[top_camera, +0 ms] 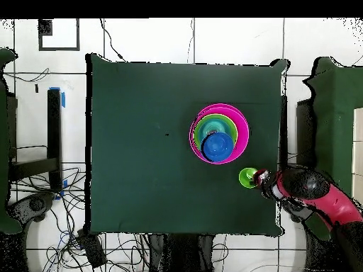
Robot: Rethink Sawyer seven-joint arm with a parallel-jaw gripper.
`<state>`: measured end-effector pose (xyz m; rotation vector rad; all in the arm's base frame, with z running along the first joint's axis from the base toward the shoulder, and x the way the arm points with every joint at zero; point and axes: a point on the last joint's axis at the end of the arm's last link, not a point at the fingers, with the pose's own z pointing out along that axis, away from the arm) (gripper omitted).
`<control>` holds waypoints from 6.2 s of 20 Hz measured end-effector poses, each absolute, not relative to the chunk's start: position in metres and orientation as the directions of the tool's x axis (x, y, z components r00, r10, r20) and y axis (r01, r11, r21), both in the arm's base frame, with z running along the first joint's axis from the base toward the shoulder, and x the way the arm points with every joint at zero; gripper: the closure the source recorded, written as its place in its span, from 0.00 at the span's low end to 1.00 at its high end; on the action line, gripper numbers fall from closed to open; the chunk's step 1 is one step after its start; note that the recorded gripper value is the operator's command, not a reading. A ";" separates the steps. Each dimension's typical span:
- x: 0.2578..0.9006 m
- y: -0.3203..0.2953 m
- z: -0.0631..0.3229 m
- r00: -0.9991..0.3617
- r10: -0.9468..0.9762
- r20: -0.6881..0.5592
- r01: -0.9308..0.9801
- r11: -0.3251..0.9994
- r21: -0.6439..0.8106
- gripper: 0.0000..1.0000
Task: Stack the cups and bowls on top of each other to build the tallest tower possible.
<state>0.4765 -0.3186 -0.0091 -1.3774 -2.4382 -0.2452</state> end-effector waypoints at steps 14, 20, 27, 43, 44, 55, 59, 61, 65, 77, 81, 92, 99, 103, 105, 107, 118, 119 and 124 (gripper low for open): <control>0.486 -0.338 0.006 -0.472 0.807 0.355 0.857 0.514 -0.029 1.00; 0.491 -0.343 0.006 -0.472 0.811 0.345 0.859 0.511 -0.026 1.00; 0.490 -0.348 0.033 -0.480 0.817 0.320 0.855 0.517 -0.036 1.00; 0.470 -0.346 0.142 -0.477 0.815 0.330 0.830 0.541 -0.137 1.00; 0.469 -0.346 0.153 -0.473 0.816 0.333 0.829 0.540 -0.143 1.00; 0.489 -0.331 0.190 -0.457 0.814 0.359 0.853 0.516 -0.083 1.00; 0.506 -0.320 0.197 -0.440 0.798 0.413 0.877 0.480 0.008 1.00; 0.510 -0.317 0.198 -0.437 0.791 0.429 0.882 0.471 0.030 1.00; 0.520 -0.306 0.199 -0.432 0.762 0.483 0.891 0.444 0.095 1.00; 0.535 -0.261 0.185 -0.448 0.611 0.653 0.888 0.392 0.242 1.00; 0.538 -0.246 0.178 -0.467 0.562 0.683 0.876 0.396 0.274 1.00; 0.556 -0.214 0.157 -0.520 0.459 0.721 0.848 0.379 0.370 1.00; 0.562 -0.206 0.145 -0.527 0.423 0.737 0.844 0.362 0.397 1.00; 0.565 -0.208 0.140 -0.537 0.426 0.728 0.838 0.368 0.403 1.00; 0.566 -0.210 0.140 -0.542 0.432 0.720 0.835 0.373 0.405 1.00; 0.569 -0.215 0.141 -0.551 0.445 0.706 0.830 0.381 0.407 1.00; 0.568 -0.241 0.169 -0.578 0.469 0.668 0.811 0.421 0.406 1.00; 0.568 -0.243 0.170 -0.578 0.471 0.667 0.811 0.422 0.405 1.00; 0.569 -0.249 0.175 -0.582 0.483 0.654 0.809 0.424 0.406 1.00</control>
